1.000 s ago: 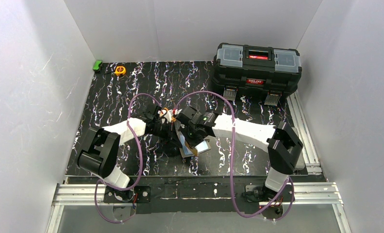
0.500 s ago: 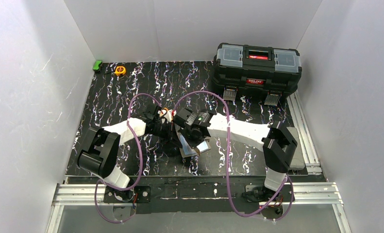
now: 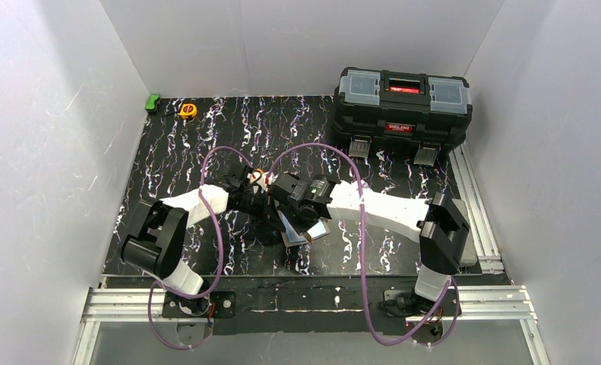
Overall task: Put the credit cards into the card holder
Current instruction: Insert the credit card into the card holder.
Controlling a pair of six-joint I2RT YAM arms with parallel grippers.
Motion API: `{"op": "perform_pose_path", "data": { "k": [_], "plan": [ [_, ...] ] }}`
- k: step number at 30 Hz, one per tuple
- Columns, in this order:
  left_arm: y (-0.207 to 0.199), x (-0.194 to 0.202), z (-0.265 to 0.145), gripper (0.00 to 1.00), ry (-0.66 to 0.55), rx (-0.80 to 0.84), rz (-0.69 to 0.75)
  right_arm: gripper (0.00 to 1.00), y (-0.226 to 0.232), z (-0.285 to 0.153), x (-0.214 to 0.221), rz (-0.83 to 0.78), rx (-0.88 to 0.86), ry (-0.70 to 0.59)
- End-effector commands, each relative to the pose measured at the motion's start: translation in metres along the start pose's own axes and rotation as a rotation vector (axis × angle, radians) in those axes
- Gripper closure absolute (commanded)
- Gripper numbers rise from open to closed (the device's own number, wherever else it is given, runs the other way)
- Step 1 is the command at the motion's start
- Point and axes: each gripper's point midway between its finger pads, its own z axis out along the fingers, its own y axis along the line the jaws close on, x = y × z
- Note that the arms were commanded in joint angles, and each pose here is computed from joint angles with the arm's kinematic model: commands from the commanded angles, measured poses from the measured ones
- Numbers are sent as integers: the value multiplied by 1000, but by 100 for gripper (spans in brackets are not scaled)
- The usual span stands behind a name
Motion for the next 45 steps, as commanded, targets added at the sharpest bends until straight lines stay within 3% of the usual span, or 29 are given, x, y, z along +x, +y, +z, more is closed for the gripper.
{"op": "perform_pose_path", "data": {
  "k": [1, 18, 29, 45],
  "plan": [
    [-9, 1, -6, 100, -16, 20, 25, 99, 13, -22, -15, -38, -56, -84],
    [-8, 2, -6, 100, -14, 19, 28, 99, 34, -7, -11, -89, -122, -16],
    [-9, 4, -8, 100, -11, 21, 35, 99, 22, -1, -5, -64, 1, 50],
    [-10, 3, -8, 100, -11, 18, 33, 99, 16, -16, -5, -29, -4, -13]
  ]
}}
